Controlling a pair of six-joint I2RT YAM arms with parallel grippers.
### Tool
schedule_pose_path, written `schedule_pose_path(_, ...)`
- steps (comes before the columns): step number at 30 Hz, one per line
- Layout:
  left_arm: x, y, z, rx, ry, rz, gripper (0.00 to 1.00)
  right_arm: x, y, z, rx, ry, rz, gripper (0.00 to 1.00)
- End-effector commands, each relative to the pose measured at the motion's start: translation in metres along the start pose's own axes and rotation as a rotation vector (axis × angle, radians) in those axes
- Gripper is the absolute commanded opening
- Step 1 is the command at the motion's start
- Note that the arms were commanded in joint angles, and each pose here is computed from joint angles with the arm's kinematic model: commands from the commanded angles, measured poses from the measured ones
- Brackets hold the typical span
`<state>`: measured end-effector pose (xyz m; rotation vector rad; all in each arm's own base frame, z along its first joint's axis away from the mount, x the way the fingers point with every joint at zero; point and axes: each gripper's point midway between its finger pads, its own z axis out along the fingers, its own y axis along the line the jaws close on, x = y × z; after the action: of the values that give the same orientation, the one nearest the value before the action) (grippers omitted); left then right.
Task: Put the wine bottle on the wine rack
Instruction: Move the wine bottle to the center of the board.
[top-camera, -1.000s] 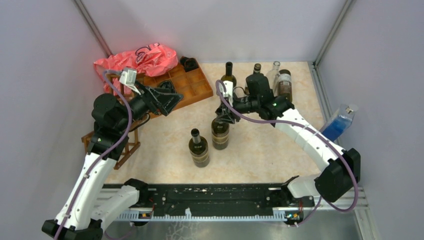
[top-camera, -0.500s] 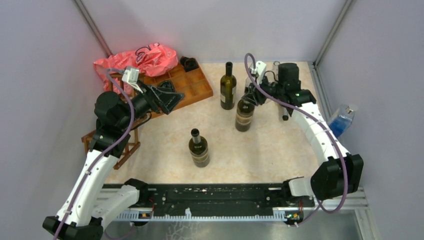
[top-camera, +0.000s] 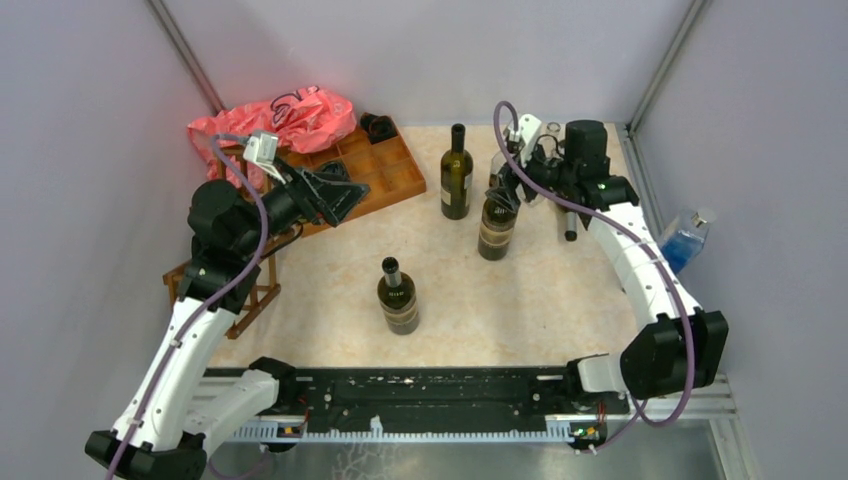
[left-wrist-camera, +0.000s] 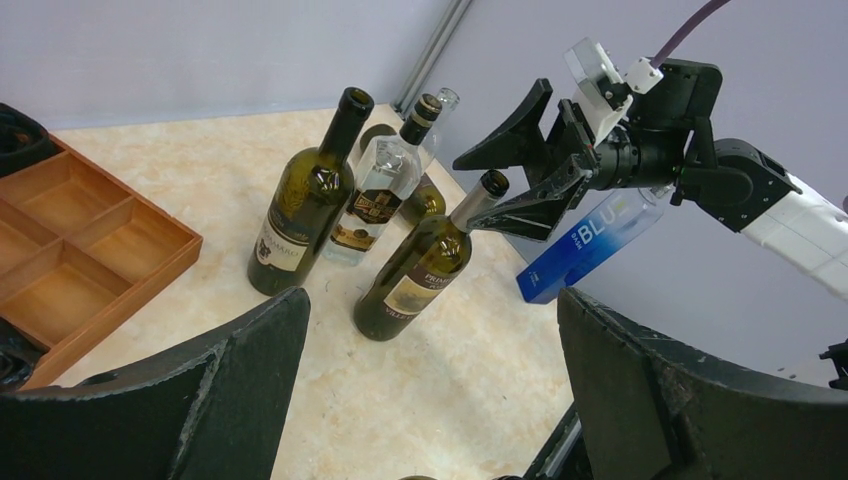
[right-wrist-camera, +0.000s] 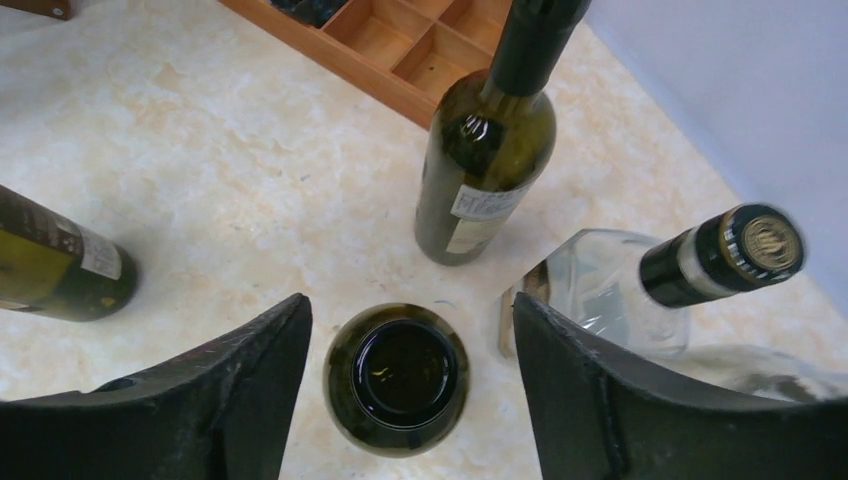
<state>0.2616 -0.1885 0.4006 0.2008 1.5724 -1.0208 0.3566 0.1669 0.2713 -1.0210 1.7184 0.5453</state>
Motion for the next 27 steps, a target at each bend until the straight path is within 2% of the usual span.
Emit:
schedule_pose_path(1, -0.022, -0.018, -0.006, 0.050, -0.053, 0.040, 0.99, -0.052, -0.012, -0.017, 0.048, -0.110, -0.105, 0.77)
schedule_pose_path(5, -0.024, -0.021, -0.008, 0.058, -0.053, 0.037, 0.99, -0.072, -0.008, -0.031, 0.049, -0.129, -0.129, 0.85)
schedule_pose_path(10, -0.030, -0.026, -0.009, 0.055, -0.045, 0.053, 0.99, -0.110, -0.001, -0.060, 0.069, -0.172, -0.247, 0.95)
schedule_pose_path(15, -0.037, -0.029, -0.007, 0.056, -0.038, 0.070, 0.99, -0.131, 0.022, -0.079, 0.002, -0.210, -0.313, 0.98)
schedule_pose_path(21, -0.037, -0.026, -0.003, 0.050, -0.028, 0.081, 0.99, -0.137, 0.065, -0.085, -0.175, -0.290, -0.312, 0.98)
schedule_pose_path(27, -0.038, -0.025, -0.002, 0.046, -0.027, 0.088, 0.99, -0.117, 0.109, -0.067, -0.324, -0.230, -0.360, 0.98)
